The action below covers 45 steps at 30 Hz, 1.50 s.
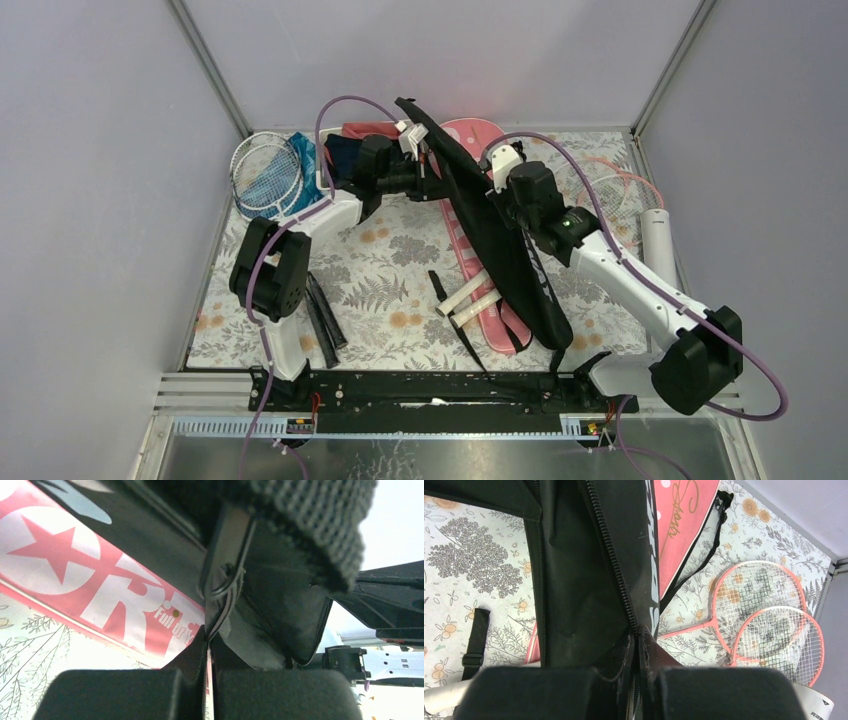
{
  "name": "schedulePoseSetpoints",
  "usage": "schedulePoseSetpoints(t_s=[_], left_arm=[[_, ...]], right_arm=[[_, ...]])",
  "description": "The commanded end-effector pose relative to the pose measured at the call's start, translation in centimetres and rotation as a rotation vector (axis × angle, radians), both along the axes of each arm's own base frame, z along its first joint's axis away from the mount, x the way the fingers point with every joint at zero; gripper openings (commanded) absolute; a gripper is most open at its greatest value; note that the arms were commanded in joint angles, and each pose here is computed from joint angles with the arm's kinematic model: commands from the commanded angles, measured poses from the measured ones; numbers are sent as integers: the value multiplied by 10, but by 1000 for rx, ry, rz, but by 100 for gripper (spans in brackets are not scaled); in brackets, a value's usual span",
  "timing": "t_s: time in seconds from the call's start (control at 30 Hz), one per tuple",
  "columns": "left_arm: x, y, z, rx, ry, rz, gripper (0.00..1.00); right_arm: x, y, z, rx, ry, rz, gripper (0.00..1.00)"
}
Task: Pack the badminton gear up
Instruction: Open the racket bag at the center of the board.
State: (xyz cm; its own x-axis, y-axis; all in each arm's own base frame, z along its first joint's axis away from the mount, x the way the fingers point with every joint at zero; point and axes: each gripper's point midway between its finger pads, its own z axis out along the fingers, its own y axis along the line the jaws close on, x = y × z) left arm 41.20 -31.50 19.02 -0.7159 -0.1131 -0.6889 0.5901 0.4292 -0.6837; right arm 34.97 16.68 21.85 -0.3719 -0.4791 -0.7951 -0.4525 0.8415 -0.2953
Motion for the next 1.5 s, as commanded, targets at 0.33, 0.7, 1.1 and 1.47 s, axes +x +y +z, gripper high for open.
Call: schedulePoseSetpoints(t_s=[0.33, 0.7, 1.1, 1.47], left_arm=[[-31, -11, 22, -85, 14, -74, 0], [-28, -14, 37, -131, 36, -55, 0], [-24, -17, 57, -178, 72, -39, 0], [-30, -20, 68, -212, 67, -73, 0]], right_arm=[[17, 36, -43, 38, 82, 91, 14], [9, 49, -42, 86, 110, 155, 21], [-6, 48, -46, 71, 136, 207, 36], [7, 31, -69, -40, 127, 148, 47]])
